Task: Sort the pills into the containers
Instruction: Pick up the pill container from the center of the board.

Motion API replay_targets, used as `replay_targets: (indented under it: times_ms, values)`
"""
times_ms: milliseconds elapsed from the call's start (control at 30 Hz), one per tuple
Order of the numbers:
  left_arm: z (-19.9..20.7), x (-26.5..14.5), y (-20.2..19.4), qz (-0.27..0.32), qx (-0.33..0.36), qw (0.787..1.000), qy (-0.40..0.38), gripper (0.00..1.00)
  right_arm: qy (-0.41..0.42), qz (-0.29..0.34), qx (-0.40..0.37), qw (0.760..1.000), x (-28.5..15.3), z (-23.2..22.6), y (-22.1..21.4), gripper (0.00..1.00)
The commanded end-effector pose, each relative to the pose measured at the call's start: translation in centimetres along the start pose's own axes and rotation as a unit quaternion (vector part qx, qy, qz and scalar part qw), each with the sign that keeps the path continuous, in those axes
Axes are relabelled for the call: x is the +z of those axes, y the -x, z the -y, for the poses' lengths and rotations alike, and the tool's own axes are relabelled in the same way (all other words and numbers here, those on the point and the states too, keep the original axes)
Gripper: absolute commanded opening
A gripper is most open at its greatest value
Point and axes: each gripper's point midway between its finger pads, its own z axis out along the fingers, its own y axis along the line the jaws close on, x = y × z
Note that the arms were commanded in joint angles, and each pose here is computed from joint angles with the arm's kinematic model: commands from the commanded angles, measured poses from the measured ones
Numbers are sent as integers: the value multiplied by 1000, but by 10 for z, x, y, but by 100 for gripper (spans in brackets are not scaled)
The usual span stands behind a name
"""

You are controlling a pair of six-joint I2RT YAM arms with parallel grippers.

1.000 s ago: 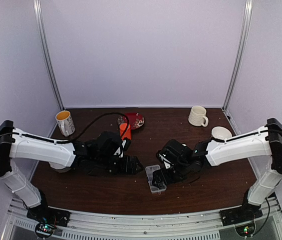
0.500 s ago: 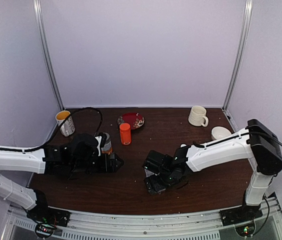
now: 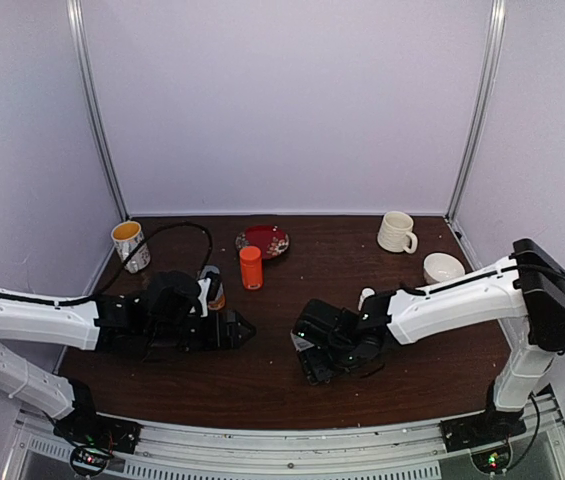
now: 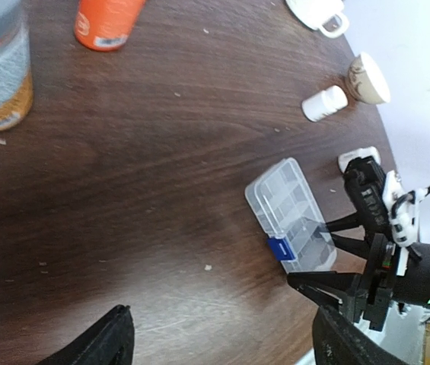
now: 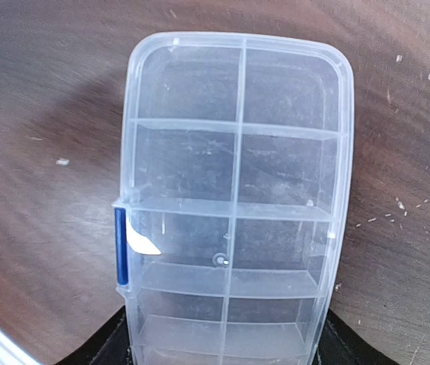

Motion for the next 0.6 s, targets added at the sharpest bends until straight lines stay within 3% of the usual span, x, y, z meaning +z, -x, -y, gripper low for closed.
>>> replay_targets:
  times_ms: [0, 200, 500, 567]
  values:
    - [44, 8, -3, -17, -33, 992, -117, 84, 88, 69, 13, 994, -33, -24, 23, 59]
    - [75, 10, 4, -17, -47, 981, -187, 83, 164, 110, 15, 980, -58, -43, 35, 59]
    - [86, 23, 8, -24, -56, 979, -193, 78, 194, 118, -15, 974, -73, -55, 34, 59]
    - [85, 28, 9, -24, -60, 980, -187, 71, 198, 122, -19, 972, -75, -58, 34, 59]
